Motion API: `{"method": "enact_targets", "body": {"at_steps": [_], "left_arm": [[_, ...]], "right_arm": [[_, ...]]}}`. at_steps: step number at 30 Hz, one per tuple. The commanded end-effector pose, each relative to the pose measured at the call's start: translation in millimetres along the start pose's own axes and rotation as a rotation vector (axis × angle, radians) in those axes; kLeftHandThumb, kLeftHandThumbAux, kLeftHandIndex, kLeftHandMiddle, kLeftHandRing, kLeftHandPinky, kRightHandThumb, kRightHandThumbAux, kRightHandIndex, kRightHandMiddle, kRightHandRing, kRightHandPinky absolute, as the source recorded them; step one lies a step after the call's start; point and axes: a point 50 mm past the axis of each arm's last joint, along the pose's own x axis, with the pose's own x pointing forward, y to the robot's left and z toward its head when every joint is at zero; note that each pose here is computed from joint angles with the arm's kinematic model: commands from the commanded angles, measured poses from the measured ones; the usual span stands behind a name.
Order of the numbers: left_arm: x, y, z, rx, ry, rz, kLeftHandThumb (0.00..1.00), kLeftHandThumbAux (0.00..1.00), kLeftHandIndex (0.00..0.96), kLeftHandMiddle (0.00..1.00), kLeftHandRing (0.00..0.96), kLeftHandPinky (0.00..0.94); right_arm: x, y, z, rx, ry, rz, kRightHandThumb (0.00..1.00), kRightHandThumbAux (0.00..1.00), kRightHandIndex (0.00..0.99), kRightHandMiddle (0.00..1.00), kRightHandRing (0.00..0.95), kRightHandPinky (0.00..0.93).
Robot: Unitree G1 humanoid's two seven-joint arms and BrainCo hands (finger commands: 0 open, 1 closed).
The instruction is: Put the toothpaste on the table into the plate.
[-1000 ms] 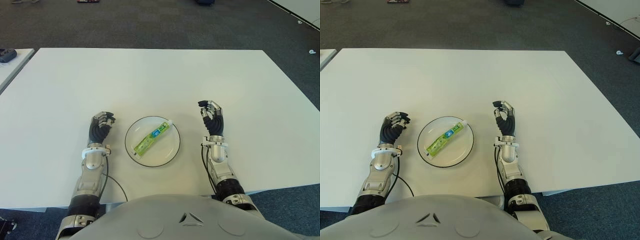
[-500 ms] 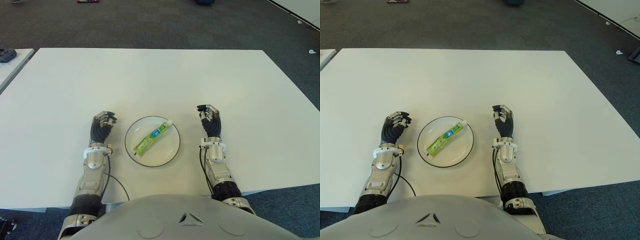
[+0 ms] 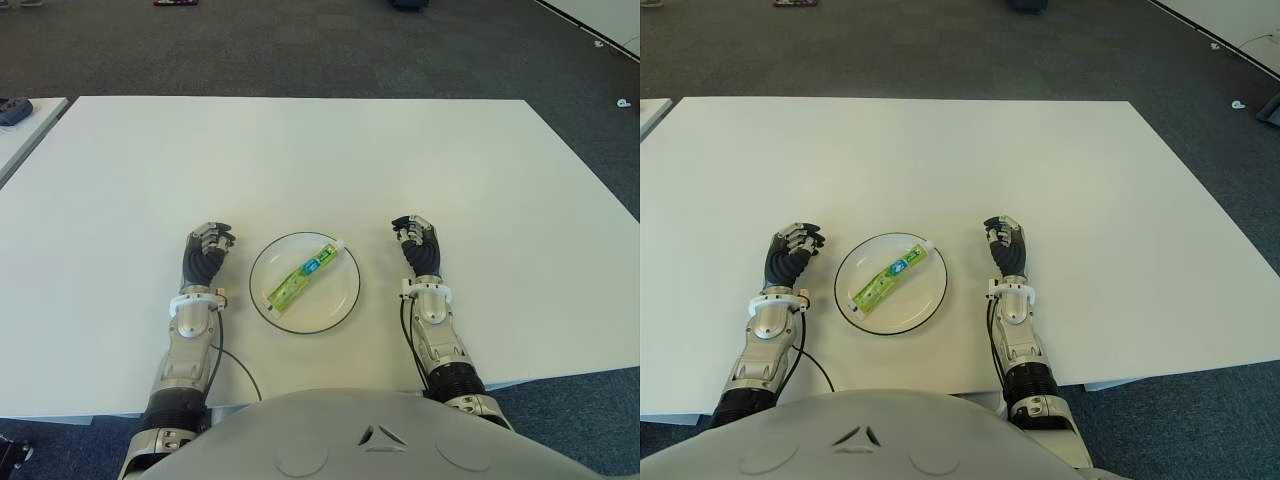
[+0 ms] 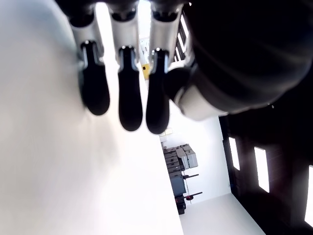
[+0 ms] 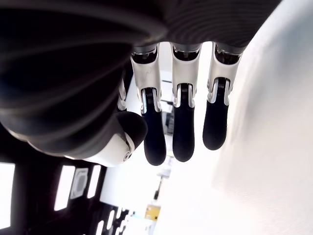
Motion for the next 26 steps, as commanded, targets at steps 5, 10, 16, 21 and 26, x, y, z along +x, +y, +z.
{"method": "enact_targets", "body": {"at_steps": [5, 10, 16, 21, 26], "left_arm": [[-2.4, -3.7, -2.1, -0.008, 0.012, -0.011, 0.703, 0.722, 0.425, 0.520, 0.520, 0.492], [-2.9, -3.8, -2.3, -0.004, 0.012, -0.010, 0.703, 0.722, 0.425, 0.521, 0.522, 0.496], [-3.3, -3.5, -2.4, 0.004, 0.018, -0.015, 0.704, 0.722, 0.425, 0.529, 0.523, 0.492], [-3.8, -3.4, -2.2, 0.007, 0.011, -0.018, 0.705, 0.722, 0.426, 0.532, 0.526, 0.493], [-4.3, -3.2, -2.1, 0.008, 0.004, -0.025, 0.706, 0.722, 0.426, 0.531, 0.527, 0.497]], "right_arm": [[0.4, -0.9, -4.1, -0.036, 0.061, 0.046, 0.712, 0.732, 0.418, 0.434, 0.419, 0.422], [0.7, -1.1, -4.6, -0.049, 0.081, 0.066, 0.712, 0.732, 0.418, 0.428, 0.409, 0.408], [0.8, -1.0, -4.2, -0.050, 0.098, 0.089, 0.713, 0.732, 0.417, 0.422, 0.402, 0.405], [0.5, -1.6, -3.3, -0.032, 0.117, 0.101, 0.713, 0.732, 0.418, 0.420, 0.398, 0.404], [0.2, -2.4, -2.5, -0.022, 0.132, 0.107, 0.713, 0.732, 0.418, 0.417, 0.394, 0.402]]}}
